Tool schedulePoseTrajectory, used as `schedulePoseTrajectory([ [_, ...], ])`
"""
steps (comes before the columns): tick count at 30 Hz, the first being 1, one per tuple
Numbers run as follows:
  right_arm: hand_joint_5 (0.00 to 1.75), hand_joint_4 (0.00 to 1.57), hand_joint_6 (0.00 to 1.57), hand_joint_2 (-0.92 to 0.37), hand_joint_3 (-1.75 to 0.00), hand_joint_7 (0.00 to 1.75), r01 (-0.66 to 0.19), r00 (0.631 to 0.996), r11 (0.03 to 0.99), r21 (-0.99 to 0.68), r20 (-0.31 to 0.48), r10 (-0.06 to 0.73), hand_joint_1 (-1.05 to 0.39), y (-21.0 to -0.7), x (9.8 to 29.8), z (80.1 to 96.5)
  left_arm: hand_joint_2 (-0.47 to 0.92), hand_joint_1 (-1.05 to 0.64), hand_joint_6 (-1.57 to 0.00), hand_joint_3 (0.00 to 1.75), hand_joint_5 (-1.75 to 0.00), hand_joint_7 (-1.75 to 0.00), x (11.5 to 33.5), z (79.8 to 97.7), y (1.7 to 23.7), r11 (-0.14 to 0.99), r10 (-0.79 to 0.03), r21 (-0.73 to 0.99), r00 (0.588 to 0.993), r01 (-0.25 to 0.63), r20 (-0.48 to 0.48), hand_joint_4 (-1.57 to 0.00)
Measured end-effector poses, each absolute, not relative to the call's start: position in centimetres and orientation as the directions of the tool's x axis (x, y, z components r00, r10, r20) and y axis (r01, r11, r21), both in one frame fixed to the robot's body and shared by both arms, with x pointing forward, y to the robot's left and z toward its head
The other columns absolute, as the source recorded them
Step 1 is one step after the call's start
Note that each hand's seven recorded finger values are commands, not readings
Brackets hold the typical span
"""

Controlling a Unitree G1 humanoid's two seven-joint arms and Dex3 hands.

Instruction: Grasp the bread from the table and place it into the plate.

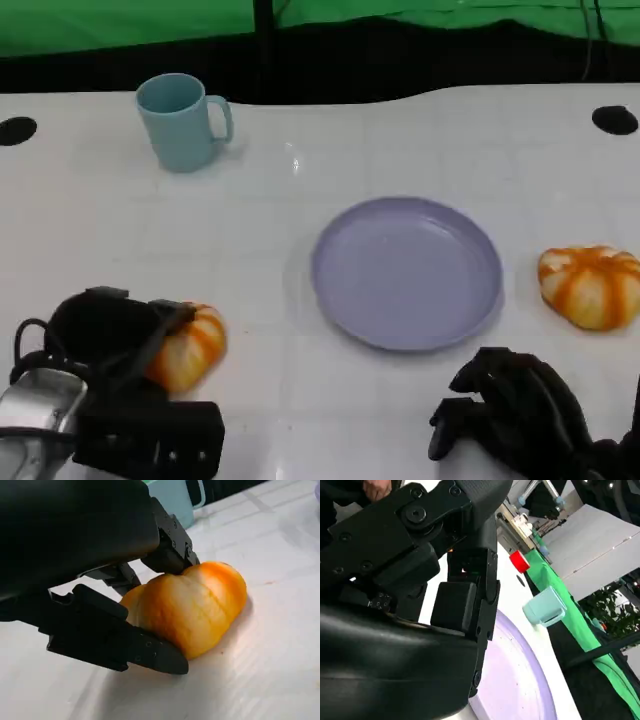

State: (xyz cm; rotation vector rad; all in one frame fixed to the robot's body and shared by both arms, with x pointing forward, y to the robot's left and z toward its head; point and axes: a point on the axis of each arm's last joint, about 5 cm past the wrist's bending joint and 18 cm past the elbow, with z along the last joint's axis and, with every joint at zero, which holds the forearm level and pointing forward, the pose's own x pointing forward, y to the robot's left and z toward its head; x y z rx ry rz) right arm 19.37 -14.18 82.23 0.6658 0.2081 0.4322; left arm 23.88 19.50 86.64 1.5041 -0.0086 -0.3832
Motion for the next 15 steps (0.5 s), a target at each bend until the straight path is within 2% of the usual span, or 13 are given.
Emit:
schedulePoseTrajectory([
  [1,0.74,1.57,1.57,-0.72,0.00,0.36,-0.319,0.891,0.702,0.636,-0.050,0.451,-1.05,-14.2,19.3,82.2,0.92,-0.28,-0.87,0.41,-1.65,-0.94,24.1,86.4,19.6,0.032,-0.257,0.972,0.942,0.232,-0.217,-0.69],
  [2,0.74,1.57,1.57,-0.72,0.00,0.36,-0.319,0.891,0.702,0.637,-0.051,0.451,-1.05,-14.2,19.3,82.2,0.92,-0.28,-0.79,0.41,-1.70,-1.12,24.2,86.2,19.7,0.040,-0.261,0.974,0.943,0.223,-0.206,-0.68],
  [3,0.74,1.57,1.57,-0.72,0.00,0.36,-0.319,0.891,0.702,0.637,-0.051,0.451,-1.05,-14.2,19.3,82.2,0.92,-0.28,-0.75,0.41,-1.73,-1.23,24.4,86.0,19.7,0.045,-0.264,0.976,0.945,0.212,-0.193,-0.68],
  [5,0.74,1.57,1.57,-0.72,0.00,0.36,-0.319,0.891,0.701,0.638,-0.051,0.452,-1.05,-14.2,19.3,82.2,0.92,-0.27,-0.72,0.41,-1.74,-1.30,24.6,85.9,19.8,0.051,-0.265,0.978,0.947,0.201,-0.180,-0.68],
  [7,0.73,1.57,1.57,-0.72,0.00,0.36,-0.318,0.891,0.701,0.638,-0.052,0.452,-1.05,-14.2,19.3,82.2,0.79,-0.27,-0.61,0.76,-1.75,-1.61,24.8,85.7,19.9,0.066,-0.268,0.980,0.950,0.186,-0.162,-0.72],
  [9,0.73,1.57,1.57,-0.72,0.00,0.36,-0.318,0.891,0.701,0.638,-0.052,0.451,-1.05,-14.2,19.3,82.2,0.68,-0.26,-0.61,0.97,-1.75,-1.66,24.6,85.3,20.0,0.099,-0.278,0.984,0.954,0.148,-0.115,-0.75],
  [11,0.72,1.57,1.57,-0.72,0.00,0.36,-0.318,0.891,0.700,0.639,-0.052,0.451,-1.05,-14.2,19.3,82.2,0.63,-0.27,-0.62,1.08,-1.75,-1.66,24.2,84.8,20.1,0.142,-0.292,0.984,0.954,0.112,-0.066,-0.76],
  [13,0.73,1.57,1.57,-0.72,0.00,0.35,-0.317,0.891,0.700,0.639,-0.052,0.451,-1.05,-14.2,19.3,82.2,0.60,-0.26,-0.65,1.18,-1.75,-1.59,23.9,84.4,20.1,0.189,-0.303,0.978,0.953,0.083,-0.023,-0.78],
  [15,0.73,1.57,1.57,-0.73,-0.01,0.35,-0.318,0.891,0.700,0.639,-0.052,0.452,-1.05,-14.2,19.3,82.2,0.56,-0.26,-0.73,1.26,-1.75,-1.42,23.7,84.1,20.0,0.217,-0.315,0.974,0.949,0.061,0.010,-0.79],
])
